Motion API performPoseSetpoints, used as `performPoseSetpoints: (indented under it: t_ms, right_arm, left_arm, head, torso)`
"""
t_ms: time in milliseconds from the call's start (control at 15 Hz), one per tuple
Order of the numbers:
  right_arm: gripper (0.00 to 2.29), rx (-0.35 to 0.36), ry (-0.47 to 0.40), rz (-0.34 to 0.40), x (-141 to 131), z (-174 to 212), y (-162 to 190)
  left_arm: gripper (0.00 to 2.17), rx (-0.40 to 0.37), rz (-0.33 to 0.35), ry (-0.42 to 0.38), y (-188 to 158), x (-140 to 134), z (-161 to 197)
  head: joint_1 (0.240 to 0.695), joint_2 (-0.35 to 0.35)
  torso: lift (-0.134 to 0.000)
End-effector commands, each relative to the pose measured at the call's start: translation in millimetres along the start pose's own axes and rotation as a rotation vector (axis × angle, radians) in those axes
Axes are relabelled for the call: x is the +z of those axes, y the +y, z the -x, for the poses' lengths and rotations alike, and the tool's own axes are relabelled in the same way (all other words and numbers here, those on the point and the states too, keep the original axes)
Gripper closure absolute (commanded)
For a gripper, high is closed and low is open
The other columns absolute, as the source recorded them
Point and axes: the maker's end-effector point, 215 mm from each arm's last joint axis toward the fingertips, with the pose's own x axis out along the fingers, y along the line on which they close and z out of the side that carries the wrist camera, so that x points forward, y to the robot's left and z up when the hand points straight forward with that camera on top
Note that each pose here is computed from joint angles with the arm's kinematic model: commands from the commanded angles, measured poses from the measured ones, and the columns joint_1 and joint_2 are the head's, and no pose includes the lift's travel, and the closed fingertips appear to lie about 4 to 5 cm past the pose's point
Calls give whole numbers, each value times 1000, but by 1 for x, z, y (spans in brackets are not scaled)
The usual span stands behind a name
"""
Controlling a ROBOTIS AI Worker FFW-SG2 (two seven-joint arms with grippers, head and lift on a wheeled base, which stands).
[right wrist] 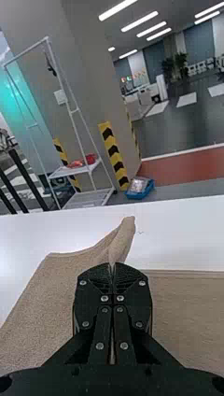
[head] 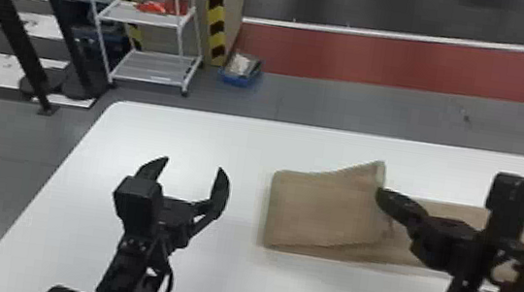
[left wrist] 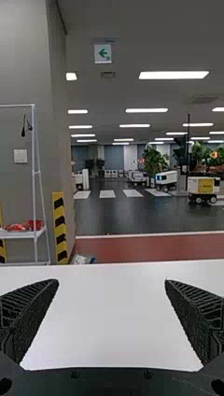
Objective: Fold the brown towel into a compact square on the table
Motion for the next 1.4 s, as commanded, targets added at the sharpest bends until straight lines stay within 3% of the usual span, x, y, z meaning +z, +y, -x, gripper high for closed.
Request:
performPoseSetpoints:
  t_ms: [0, 200, 333, 467, 600, 800, 1067, 1200, 1333]
  right_arm:
    - [1332, -100, 161, -55, -3, 32, -67]
    - [1332, -218, 187, -57, -24, 48, -135]
    - [1332, -205, 181, -9, -24, 38, -135]
    - [1332, -189, 131, -3, -2, 47, -132]
    - [1332, -211, 68, -8, 38, 67, -147]
    - [1332, -266, -3, -58, 80, 104, -191]
    - [1328, -322, 46, -72, 41, 112, -247]
    - [1328, -326, 63, -69, 28, 107, -250]
    - [1328, -316, 55, -61, 32, 104, -243]
  left_arm:
    - [29, 8, -1, -5, 5, 3, 0]
    - [29, 1, 1, -3, 1, 3, -2]
    - [29, -13, 2, -3, -8, 4, -4]
    - [29, -13, 0, 3, -8, 3, -6]
    - [29, -6, -6, 8, -2, 1, -7]
    - [29, 0, -7, 12, 1, 0, -6]
    - [29, -3, -7, 16, 0, -3, -6]
    - [29, -11, -6, 18, -4, -4, -6]
    - [29, -17, -5, 15, -8, -2, -7]
  head:
    - [695, 73]
    - [695, -23]
    - [695, -65]
    - [695, -82]
    - [695, -86]
    - [695, -117]
    - [695, -190]
    - [695, -211]
    - [695, -228]
  torso:
    - [-110]
    - [-110]
    - [-110]
    - [-110]
    - [-110]
    - [-110]
    - [-110]
    - [-110]
    - [-110]
